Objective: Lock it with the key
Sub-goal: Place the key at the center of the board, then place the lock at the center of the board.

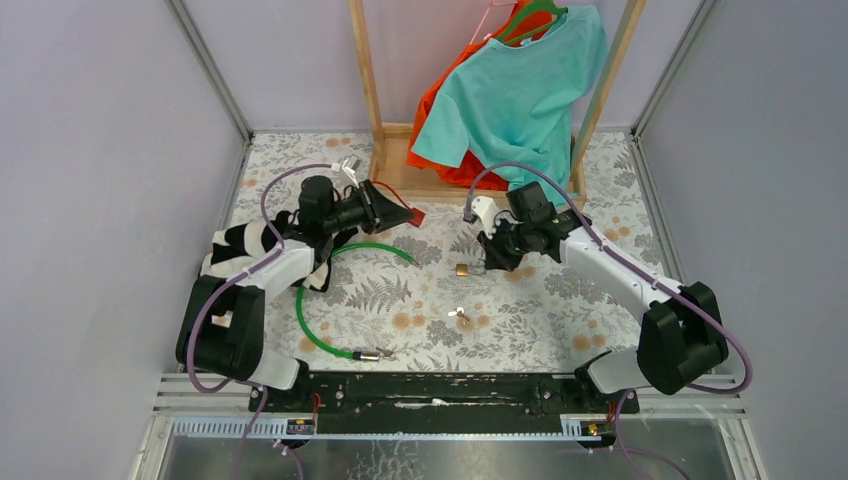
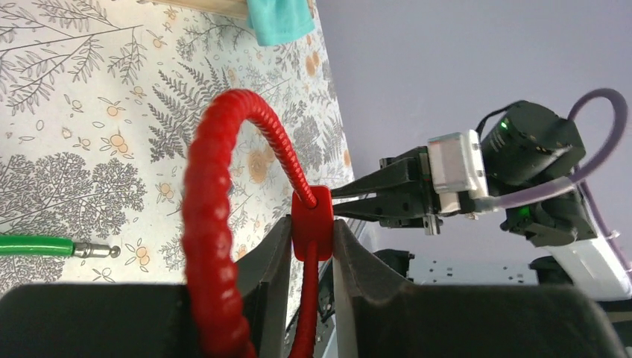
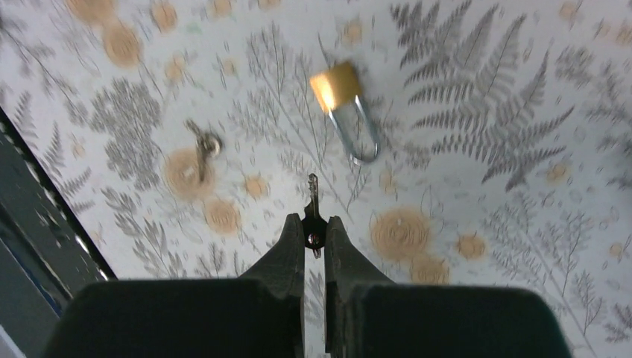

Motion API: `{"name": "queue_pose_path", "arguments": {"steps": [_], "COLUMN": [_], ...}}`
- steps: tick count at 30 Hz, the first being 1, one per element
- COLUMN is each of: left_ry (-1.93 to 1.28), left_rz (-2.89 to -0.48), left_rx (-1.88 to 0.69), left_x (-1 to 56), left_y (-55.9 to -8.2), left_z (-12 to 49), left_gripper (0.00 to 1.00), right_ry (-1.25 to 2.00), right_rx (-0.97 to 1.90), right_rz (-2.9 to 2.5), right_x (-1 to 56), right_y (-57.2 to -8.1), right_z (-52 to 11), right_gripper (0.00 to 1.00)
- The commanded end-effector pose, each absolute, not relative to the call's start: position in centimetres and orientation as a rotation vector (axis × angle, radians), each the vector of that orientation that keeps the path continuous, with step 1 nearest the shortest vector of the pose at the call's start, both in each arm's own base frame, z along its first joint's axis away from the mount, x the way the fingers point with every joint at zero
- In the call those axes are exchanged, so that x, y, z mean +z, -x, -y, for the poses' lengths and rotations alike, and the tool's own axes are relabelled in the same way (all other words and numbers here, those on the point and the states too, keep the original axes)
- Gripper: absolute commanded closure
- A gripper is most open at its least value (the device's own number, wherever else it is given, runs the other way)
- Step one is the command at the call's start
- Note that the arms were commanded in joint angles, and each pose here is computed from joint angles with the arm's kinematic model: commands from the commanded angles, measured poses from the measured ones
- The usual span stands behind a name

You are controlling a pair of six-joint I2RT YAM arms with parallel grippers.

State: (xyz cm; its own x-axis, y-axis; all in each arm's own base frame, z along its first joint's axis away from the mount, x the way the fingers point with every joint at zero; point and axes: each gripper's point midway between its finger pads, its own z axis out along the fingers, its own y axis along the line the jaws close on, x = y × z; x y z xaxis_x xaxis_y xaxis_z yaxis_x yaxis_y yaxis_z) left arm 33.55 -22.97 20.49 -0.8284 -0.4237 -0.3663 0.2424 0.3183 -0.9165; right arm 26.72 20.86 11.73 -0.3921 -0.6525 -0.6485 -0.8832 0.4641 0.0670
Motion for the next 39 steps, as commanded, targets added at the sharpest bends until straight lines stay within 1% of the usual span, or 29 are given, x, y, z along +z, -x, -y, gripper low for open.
{"name": "queue_pose_path", "arguments": {"steps": [1, 6, 8, 16, 18, 20, 22, 25, 27, 29, 36, 39], "left_ry": [-0.055, -0.196, -0.244, -0.426, -0.455, -0.491, -0.539, -0.591, -0.627, -0.661, -0.696, -0.693], "left_rz": [-1.993, -2.047, -2.064, -2.138, -2.165, -2.183, -2.195, -2.204, -2.205, -2.216, -2.297, -2.326], "left_rx": [-1.464, -1.432, -1.44, -1.461, -1.465, -1.464, -1.467, -1.474, -1.488, -1.497, -1.57, -1.591], "left_x": [21.7, 19.8, 19.2, 17.1, 16.4, 15.8, 15.1, 14.4, 13.9, 13.1, 9.4, 7.7], "left_y": [-33.1, -31.8, -31.2, -29.2, -28.9, -28.7, -28.1, -27.9, -27.9, -27.7, -26.4, -26.1], "left_z": [24.5, 27.2, 28.4, 33.0, 34.0, 34.9, 36.1, 37.7, 38.8, 40.2, 45.8, 47.7], "left_gripper": [1.0, 1.0, 1.0, 1.0, 1.0, 1.0, 1.0, 1.0, 1.0, 1.0, 1.0, 0.96], "right_ry": [1.429, 1.495, 1.501, 1.52, 1.519, 1.488, 1.443, 1.35, 1.276, 1.191, 0.842, 0.774], "right_rx": [0.451, 0.378, 0.346, 0.341, 0.348, 0.363, 0.38, 0.399, 0.425, 0.434, 0.39, 0.335], "right_rz": [-2.259, -2.384, -2.418, -2.498, -2.509, -2.502, -2.475, -2.431, -2.407, -2.391, -2.312, -2.265], "right_x": [9.3, 6.6, 5.6, 2.2, 1.9, 2.4, 3.4, 5.2, 6.5, 7.6, 10.6, 11.6], "right_y": [-23.8, -20.6, -19.9, -18.3, -18.2, -18.5, -19.0, -20.0, -20.6, -21.5, -25.5, -26.2], "right_z": [-16.4, -12.4, -11.1, -9.6, -9.4, -9.4, -9.5, -9.6, -9.7, -9.6, -8.1, -7.2], "right_gripper": [0.95, 0.92, 0.89, 0.84, 0.77, 0.61, 0.5, 0.38, 0.32, 0.29, 0.26, 0.25]}}
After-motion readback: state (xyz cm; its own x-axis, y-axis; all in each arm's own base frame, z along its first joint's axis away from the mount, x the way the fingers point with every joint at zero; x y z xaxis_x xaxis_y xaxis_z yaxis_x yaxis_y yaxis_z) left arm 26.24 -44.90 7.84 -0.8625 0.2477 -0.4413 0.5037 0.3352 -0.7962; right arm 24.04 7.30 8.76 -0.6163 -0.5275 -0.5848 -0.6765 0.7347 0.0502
